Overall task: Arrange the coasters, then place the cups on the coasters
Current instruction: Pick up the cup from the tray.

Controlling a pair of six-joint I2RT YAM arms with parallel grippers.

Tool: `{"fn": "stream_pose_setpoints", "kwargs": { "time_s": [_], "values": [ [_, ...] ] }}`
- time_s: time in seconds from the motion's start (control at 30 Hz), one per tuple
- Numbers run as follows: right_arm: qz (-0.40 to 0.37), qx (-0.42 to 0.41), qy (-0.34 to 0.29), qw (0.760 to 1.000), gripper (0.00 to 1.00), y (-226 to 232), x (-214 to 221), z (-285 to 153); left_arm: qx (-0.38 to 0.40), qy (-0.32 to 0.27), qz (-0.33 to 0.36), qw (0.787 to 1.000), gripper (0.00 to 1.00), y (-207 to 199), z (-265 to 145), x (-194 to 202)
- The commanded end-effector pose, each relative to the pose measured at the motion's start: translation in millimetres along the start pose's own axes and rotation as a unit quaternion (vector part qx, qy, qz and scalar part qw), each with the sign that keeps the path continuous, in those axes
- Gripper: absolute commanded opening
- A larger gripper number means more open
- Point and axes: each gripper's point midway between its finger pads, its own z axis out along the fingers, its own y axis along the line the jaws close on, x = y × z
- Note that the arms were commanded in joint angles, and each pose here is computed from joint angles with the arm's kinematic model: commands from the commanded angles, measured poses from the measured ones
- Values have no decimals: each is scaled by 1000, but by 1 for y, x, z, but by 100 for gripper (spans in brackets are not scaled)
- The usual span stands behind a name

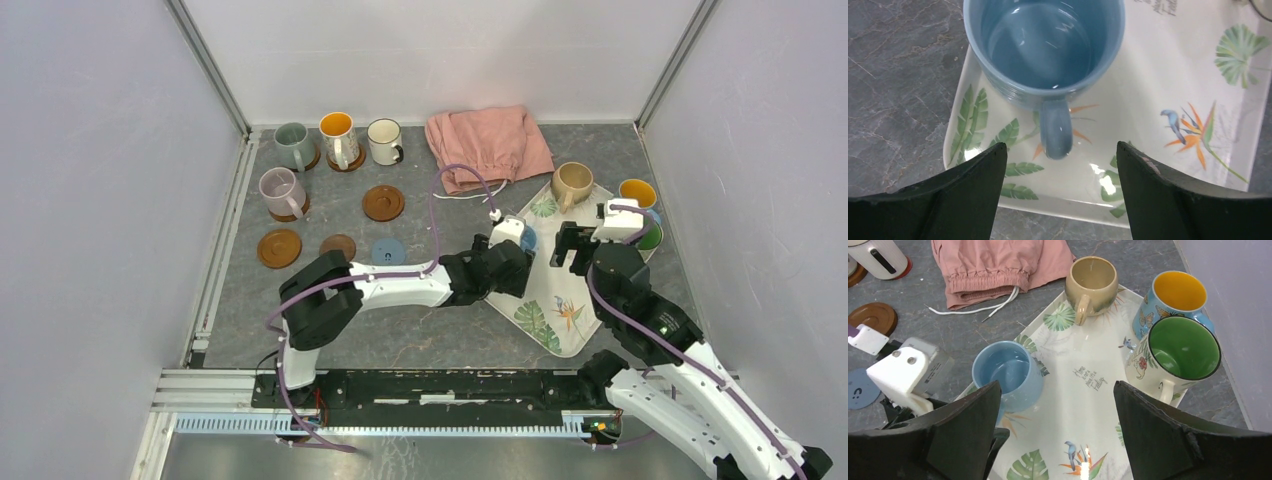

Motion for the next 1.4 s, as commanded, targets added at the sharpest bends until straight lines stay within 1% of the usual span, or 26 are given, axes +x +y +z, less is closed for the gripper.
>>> {"fn": "stream_pose_setpoints", "kwargs": {
  "time_s": [0.0, 0.13, 0.23, 0.37, 0.5, 0.63, 0.8, 0.83, 0.87, 1.0, 1.17, 1.37],
  "values": [
    [-9, -3, -17, 1000, 90, 0, -17, -3, -42, -29, 15, 999, 84, 5, 11, -17],
    [-10, -6, -23, 1000, 91, 4, -20, 0, -60, -25, 41, 997, 72, 9, 21, -14],
    [-10, -8, -20, 1000, 92, 6, -18, 3, -64, -24, 50, 996, 65, 10, 27, -11],
    [-9, -7, -17, 1000, 92, 8, -16, 5, -69, -18, 56, 996, 52, 11, 35, -5],
    [-9, -4, -18, 1000, 93, 8, -16, 6, -67, -16, 57, 996, 47, 11, 40, -1],
    [-11, -2, -17, 1000, 93, 8, -17, 8, -65, -15, 57, 996, 38, 11, 41, -1],
    [-13, -2, -16, 1000, 93, 10, -16, 10, -47, -34, 60, 997, 12, 7, 33, -11],
    [-12, -2, -16, 1000, 93, 10, -16, 10, -44, -37, 63, 996, 6, 7, 31, -13],
    [-12, -2, -16, 1000, 93, 10, -16, 11, -42, -40, 66, 996, 3, 6, 29, -16],
    [-6, -1, -20, 1000, 92, 11, -18, 11, -30, -59, 72, 995, 2, 6, 17, -26],
    [-5, 0, -17, 1000, 92, 13, -15, 15, -10, -104, 61, 993, 2, 7, -7, -47],
    [-2, 1, -15, 1000, 92, 16, -12, 19, 3, -139, 43, 989, 2, 15, -37, -61]
  ]
}}
